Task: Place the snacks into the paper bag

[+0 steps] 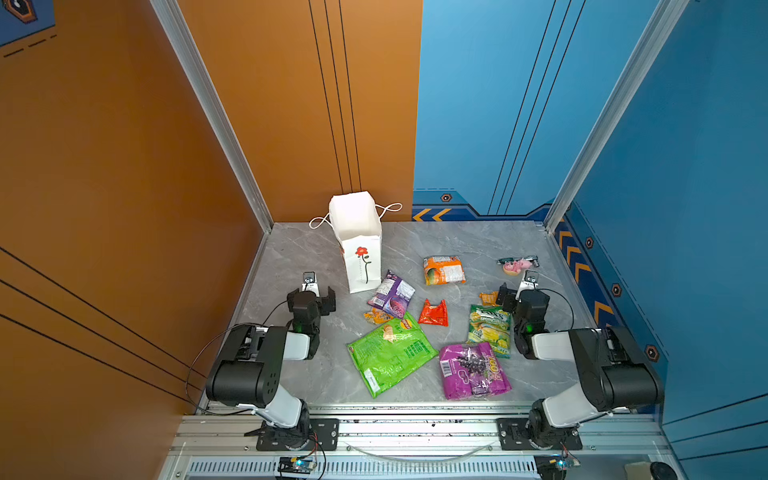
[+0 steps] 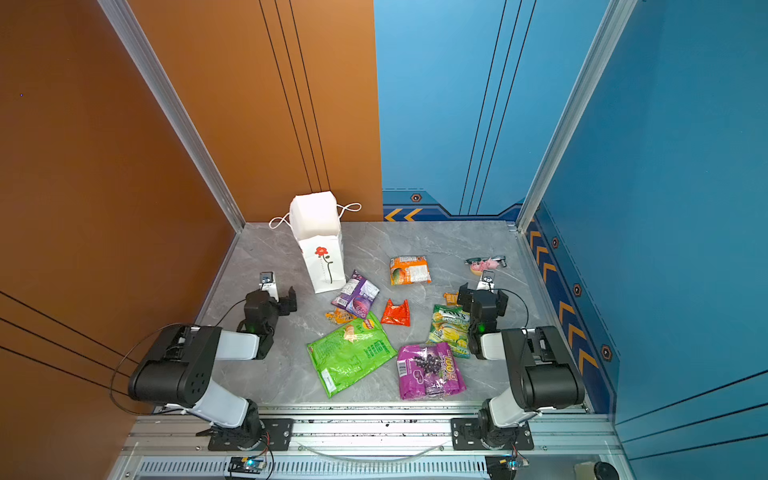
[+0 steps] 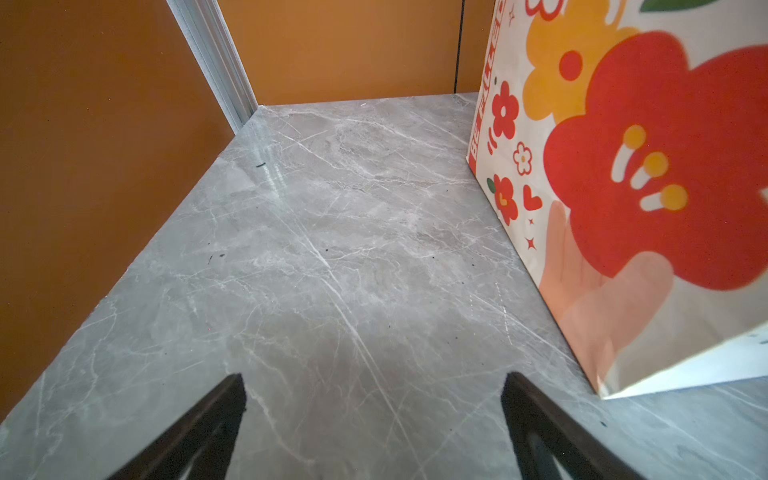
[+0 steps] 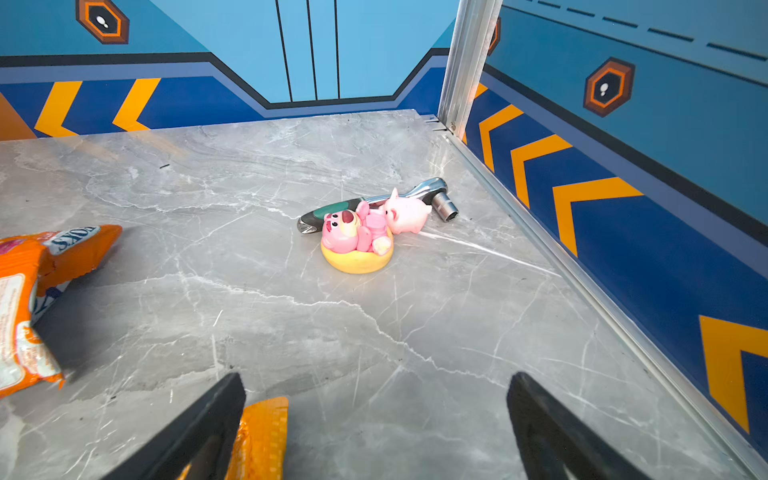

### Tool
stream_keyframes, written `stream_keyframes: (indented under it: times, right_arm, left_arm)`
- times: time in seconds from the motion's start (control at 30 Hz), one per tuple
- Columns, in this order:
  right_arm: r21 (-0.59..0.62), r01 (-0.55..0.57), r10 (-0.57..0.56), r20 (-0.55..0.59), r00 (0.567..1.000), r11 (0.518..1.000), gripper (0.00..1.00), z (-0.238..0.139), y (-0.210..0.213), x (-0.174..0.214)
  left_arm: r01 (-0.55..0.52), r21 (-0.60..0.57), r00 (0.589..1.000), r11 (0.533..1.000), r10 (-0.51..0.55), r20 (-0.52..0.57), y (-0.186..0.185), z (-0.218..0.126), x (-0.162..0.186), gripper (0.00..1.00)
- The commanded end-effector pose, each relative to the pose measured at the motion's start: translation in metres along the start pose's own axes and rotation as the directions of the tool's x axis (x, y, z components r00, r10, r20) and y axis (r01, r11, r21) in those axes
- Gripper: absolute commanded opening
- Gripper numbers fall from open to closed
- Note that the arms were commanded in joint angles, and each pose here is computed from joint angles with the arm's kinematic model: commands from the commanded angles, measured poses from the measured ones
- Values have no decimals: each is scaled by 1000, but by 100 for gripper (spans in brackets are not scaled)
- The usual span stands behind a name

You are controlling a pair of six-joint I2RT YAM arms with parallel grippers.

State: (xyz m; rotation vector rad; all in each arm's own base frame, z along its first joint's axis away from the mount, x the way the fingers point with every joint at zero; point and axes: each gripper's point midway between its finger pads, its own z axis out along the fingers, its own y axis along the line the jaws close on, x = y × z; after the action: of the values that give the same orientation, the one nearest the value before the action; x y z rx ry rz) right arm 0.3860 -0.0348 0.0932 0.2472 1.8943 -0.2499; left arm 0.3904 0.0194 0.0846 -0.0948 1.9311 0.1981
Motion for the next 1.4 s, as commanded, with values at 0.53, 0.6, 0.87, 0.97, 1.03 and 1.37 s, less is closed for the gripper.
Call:
stream_keyframes:
  times: [0.53, 0.6, 0.87, 0.97, 1.03, 1.37]
  right_arm:
    - [14, -11, 11, 13, 1000, 1000, 100, -2, -3, -3]
    - [14, -12, 12, 13, 1000, 1000, 100, -2, -3, -3]
    - [14, -11, 11, 12, 1000, 1000, 100, -2, -3, -3]
    - [14, -11, 11, 13, 1000, 1000, 100, -2, -2, -3]
    - [14, -12, 12, 16, 1000, 1000, 100, -3, -3, -3]
    - [-5, -14, 15, 73, 997, 1000, 100, -32, -7, -24]
  left_arm:
    - [17, 10, 1000, 1000, -18, 22, 0, 1, -8, 98]
    - [17, 11, 1000, 1000, -17, 20, -1, 1, -7, 98]
    - [17, 11, 1000, 1000, -17, 18, 0, 1, -6, 98]
    - [15, 11, 1000, 1000, -15, 19, -1, 0, -6, 98]
    - [-21, 6, 999, 1000, 21, 45, -7, -6, -10, 98]
    - [-113, -136, 962, 984, 143, 234, -16, -72, -50, 98]
